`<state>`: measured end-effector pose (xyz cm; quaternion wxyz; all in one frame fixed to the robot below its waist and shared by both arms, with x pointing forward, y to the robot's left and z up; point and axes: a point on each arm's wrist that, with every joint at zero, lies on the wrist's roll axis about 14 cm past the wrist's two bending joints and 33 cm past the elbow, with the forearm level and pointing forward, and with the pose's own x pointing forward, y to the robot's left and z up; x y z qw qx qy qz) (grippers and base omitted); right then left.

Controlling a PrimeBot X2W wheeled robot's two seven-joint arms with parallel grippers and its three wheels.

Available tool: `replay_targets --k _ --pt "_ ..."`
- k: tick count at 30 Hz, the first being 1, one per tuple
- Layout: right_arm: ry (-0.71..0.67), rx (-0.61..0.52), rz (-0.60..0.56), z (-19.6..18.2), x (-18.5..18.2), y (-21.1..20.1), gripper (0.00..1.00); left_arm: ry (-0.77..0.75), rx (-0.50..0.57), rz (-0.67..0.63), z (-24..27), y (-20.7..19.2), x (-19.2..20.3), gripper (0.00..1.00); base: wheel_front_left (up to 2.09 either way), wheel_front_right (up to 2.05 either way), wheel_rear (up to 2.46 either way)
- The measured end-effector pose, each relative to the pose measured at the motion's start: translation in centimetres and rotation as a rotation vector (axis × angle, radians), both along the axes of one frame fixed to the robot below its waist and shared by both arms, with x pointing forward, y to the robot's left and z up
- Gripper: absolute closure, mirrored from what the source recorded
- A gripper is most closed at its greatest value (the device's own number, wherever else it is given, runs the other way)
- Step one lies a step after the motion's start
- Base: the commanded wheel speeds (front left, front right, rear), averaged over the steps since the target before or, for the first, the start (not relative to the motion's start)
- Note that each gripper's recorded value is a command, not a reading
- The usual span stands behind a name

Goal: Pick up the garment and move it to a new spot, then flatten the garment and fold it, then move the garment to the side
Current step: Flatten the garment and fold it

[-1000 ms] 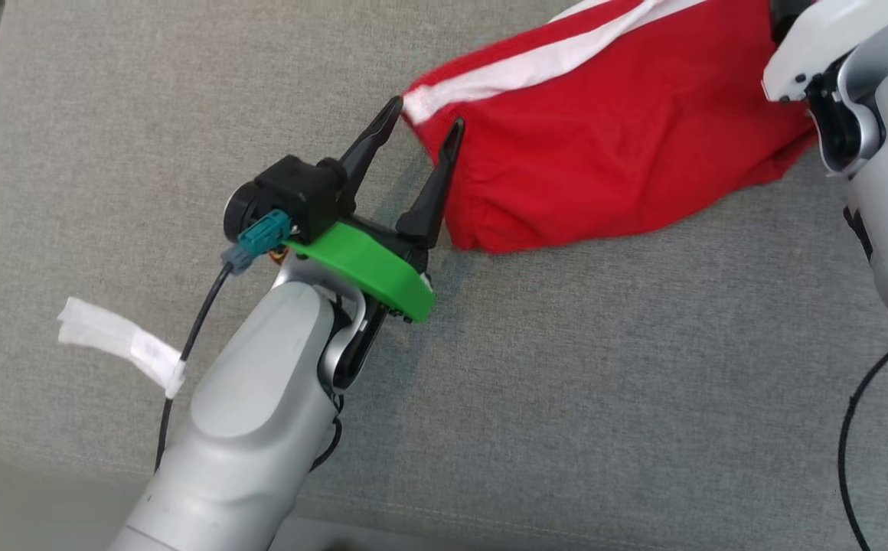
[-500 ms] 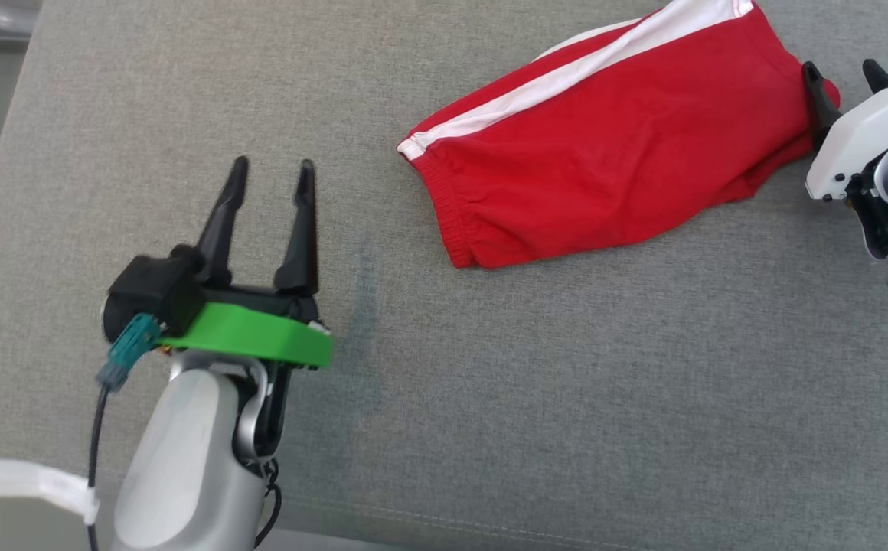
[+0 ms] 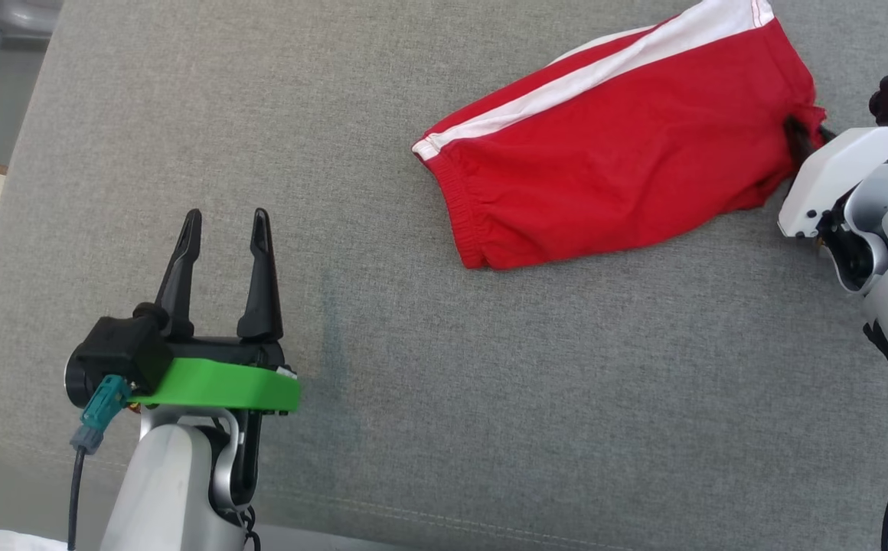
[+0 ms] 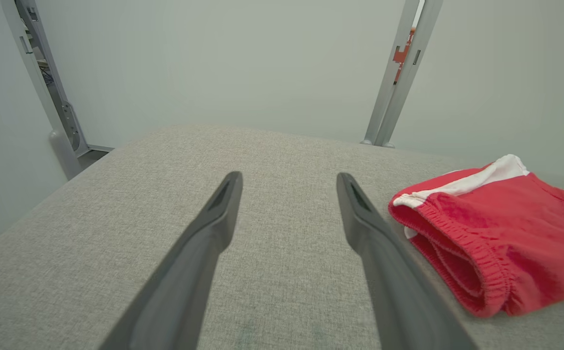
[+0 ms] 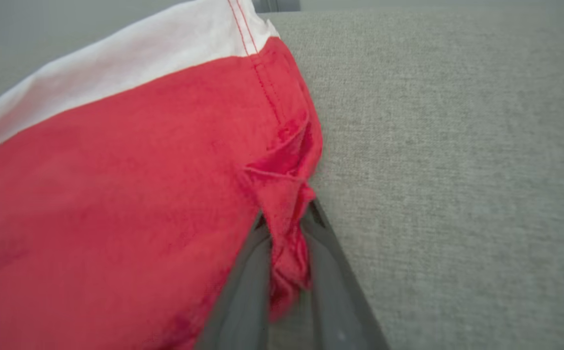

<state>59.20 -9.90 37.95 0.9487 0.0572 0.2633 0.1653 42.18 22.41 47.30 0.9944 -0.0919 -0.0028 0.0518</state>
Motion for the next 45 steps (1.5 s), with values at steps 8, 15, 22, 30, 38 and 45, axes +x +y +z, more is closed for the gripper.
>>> replay_targets --k 8,15,22,30,38,45 --pt "-0.045 0.055 -0.051 1.2 -0.5 -1.0 1.00 -0.006 -0.004 -0.027 0.2 -1.1 0.1 0.00 0.00 0.00 0.00" --pt "-0.110 0.112 -0.116 2.7 -2.7 -3.4 1.00 -0.006 0.007 -0.046 0.3 -1.7 -0.6 0.00 0.00 0.00 0.00" --pt "-0.114 0.130 -0.257 2.4 -7.0 -9.5 1.00 -0.019 0.017 -0.080 0.8 -2.7 -1.0 0.00 0.00 0.00 0.00" --pt "-0.120 0.136 -0.396 2.6 -10.4 -14.8 1.00 -0.051 0.011 -0.129 1.7 -4.2 -0.9 0.00 0.00 0.00 0.00" --pt "-0.209 0.169 -0.368 5.6 -9.5 -13.5 1.00 -0.047 0.017 -0.129 1.7 -4.1 -1.7 0.00 0.00 0.00 0.00" --pt "-0.356 0.225 -0.220 11.0 -7.6 -7.7 1.00 -0.060 0.023 -0.130 2.3 -4.0 -2.5 0.00 0.00 0.00 0.00"
